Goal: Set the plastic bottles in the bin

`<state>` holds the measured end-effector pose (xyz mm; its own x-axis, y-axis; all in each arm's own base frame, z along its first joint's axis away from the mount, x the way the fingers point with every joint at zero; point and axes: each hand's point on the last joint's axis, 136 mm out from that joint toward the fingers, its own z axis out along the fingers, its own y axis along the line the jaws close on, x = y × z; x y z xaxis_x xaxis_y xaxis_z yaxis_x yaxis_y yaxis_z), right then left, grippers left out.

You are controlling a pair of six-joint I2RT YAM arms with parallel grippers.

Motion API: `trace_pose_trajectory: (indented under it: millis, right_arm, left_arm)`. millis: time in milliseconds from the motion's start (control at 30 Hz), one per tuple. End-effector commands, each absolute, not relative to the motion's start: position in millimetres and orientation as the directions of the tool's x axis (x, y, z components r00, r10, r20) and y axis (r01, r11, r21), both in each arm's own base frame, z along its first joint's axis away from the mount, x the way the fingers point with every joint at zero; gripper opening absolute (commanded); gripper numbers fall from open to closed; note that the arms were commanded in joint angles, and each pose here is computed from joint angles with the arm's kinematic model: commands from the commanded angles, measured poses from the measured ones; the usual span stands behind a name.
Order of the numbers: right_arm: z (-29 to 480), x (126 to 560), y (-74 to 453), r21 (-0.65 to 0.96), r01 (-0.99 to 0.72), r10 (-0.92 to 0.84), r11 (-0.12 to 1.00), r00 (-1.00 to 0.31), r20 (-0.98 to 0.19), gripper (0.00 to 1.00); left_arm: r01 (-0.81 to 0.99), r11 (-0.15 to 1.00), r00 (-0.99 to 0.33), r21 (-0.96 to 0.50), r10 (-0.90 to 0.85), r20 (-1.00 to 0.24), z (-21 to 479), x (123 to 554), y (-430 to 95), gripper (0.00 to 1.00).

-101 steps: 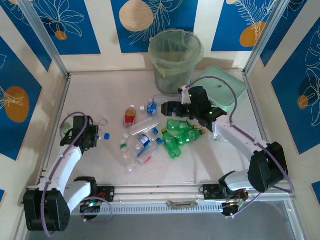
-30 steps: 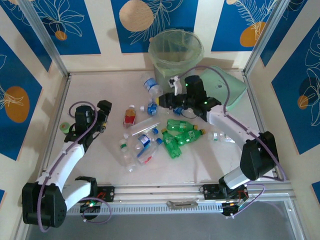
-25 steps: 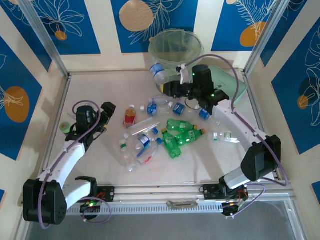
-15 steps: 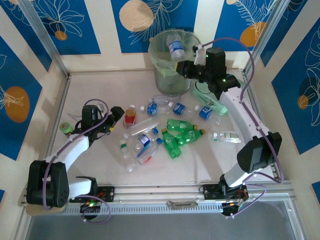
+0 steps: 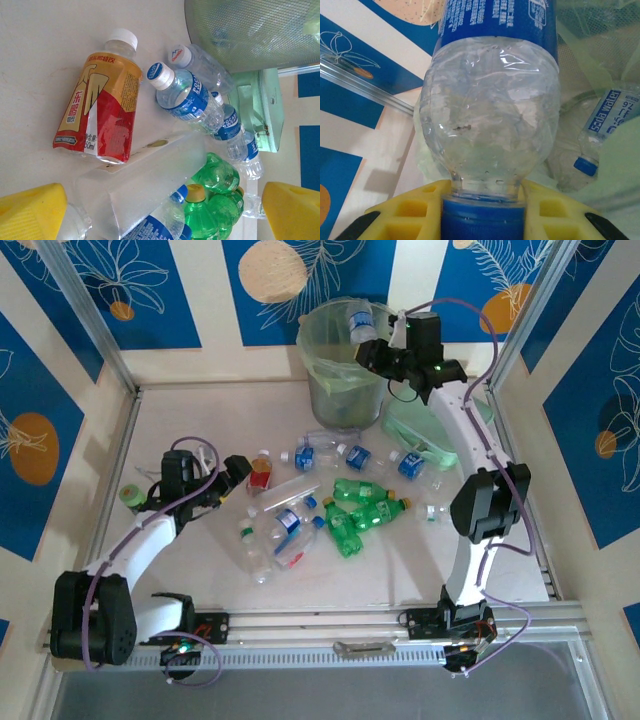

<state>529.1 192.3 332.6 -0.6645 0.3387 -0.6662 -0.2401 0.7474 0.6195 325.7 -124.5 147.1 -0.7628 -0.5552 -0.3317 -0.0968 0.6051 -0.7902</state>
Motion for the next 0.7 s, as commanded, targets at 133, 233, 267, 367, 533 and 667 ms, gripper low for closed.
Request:
trace_pose_trajectory:
  millis: [133, 233, 267, 367, 533, 667]
  right_arm:
    - [337.0, 533.2, 195.9, 0.646, -0.227, 0.355, 0.729, -0.681, -0.640, 0.35]
    - [340.9, 532.9, 195.4, 0.644, -0.231, 0.357, 0.730, -0.674, -0.646, 0.44]
    - [342.9, 532.8, 194.6, 0.642, -0.233, 0.357, 0.730, -0.671, -0.650, 0.46]
    - [349.1, 531.1, 194.6, 0.637, -0.244, 0.355, 0.731, -0.662, -0.661, 0.52]
    - [357.6, 527.0, 193.2, 0.630, -0.258, 0.351, 0.732, -0.650, -0.674, 0.57]
    - [369.0, 515.5, 194.4, 0.620, -0.283, 0.343, 0.732, -0.633, -0.694, 0.57]
  left_arm:
    - [-0.055, 0.621, -0.768, -0.782, -0.526, -0.364, 157.6, 320.9, -127.3, 1.00]
    - [-0.058, 0.621, -0.769, -0.782, -0.527, -0.361, 156.7, 320.8, -127.1, 1.00]
    - [-0.059, 0.620, -0.768, -0.782, -0.529, -0.361, 156.3, 321.1, -127.0, 1.00]
    - [-0.058, 0.615, -0.765, -0.786, -0.533, -0.361, 158.1, 322.6, -127.4, 1.00]
    - [-0.061, 0.609, -0.764, -0.791, -0.539, -0.356, 158.4, 323.0, -127.7, 1.00]
    - [-0.063, 0.611, -0.762, -0.789, -0.540, -0.358, 158.5, 322.3, -127.2, 1.00]
